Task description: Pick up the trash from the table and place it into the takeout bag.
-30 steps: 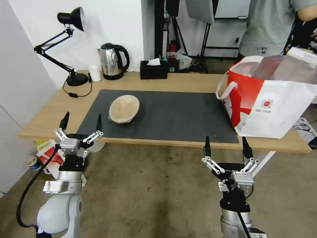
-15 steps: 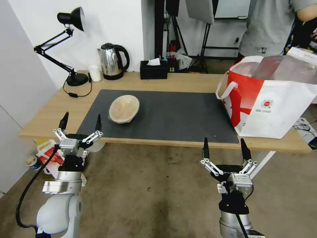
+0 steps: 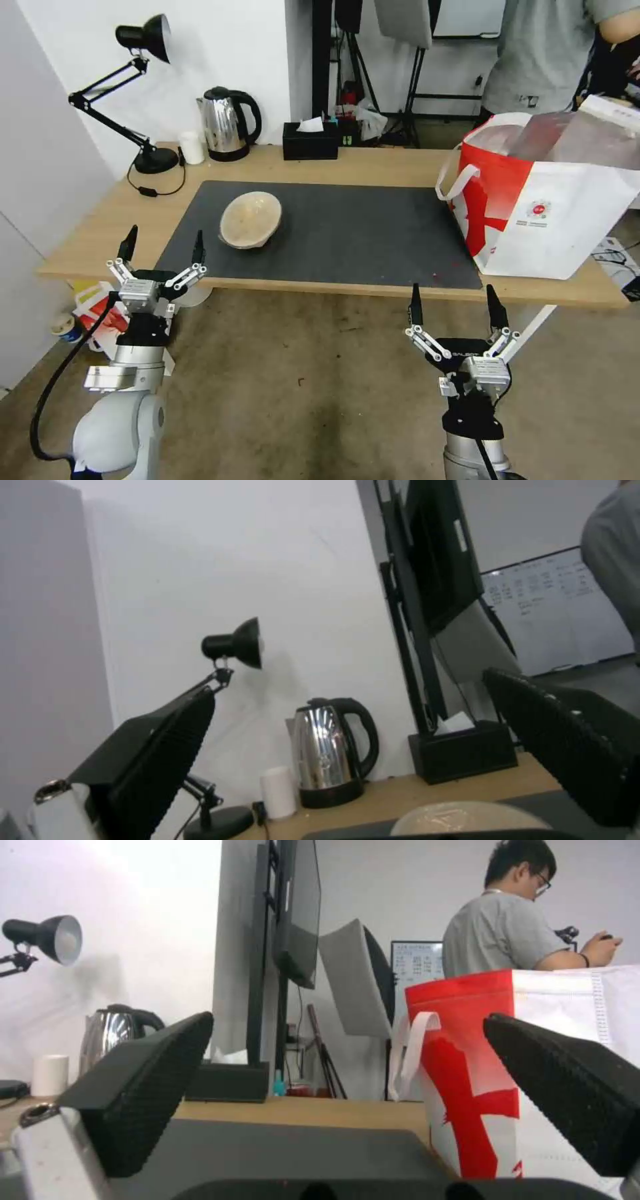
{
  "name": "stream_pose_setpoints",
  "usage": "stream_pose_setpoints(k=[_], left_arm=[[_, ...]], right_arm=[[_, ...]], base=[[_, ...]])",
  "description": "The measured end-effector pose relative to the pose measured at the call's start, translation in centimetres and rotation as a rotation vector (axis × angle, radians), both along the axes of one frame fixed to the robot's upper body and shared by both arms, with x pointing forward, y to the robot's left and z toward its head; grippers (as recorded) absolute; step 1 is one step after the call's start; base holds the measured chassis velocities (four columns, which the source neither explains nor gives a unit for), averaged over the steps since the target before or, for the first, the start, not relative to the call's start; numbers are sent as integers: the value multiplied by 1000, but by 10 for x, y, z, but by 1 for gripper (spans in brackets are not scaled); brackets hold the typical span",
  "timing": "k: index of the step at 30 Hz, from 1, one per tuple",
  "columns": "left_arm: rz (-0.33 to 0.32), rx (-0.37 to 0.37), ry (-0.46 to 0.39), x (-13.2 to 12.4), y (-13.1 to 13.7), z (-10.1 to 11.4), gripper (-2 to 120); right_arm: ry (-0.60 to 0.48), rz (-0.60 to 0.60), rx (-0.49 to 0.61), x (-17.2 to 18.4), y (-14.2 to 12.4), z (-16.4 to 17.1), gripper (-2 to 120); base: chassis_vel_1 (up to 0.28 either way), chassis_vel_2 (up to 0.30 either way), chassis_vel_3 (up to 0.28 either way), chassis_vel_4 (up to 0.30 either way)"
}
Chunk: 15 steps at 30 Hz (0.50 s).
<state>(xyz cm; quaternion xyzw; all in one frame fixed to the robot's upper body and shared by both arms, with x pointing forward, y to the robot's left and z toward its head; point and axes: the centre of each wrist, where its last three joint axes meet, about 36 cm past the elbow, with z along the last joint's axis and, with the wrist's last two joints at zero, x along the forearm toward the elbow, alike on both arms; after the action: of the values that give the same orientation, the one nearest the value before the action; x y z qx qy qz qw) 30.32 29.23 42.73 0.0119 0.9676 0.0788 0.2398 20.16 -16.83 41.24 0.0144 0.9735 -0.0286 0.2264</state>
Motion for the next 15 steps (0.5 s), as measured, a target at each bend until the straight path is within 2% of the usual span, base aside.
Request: stream_pose_setpoints(k=[10,12,13,15], left_arm=[[-26,58,2,-1,9,4,100],[-50,126,14,-3,22,13,100],[-50,126,14,-3,22,13,100],[-119,298,51,1,54,34,100]], right_arm=[[0,0,0,0,0,0,100],[0,0,0,0,0,0,100],[0,0,0,0,0,0,100],[0,-1,0,0,0,0,100]], base=[[0,0,0,0],[0,0,0,0],[0,0,0,0],[0,0,0,0]])
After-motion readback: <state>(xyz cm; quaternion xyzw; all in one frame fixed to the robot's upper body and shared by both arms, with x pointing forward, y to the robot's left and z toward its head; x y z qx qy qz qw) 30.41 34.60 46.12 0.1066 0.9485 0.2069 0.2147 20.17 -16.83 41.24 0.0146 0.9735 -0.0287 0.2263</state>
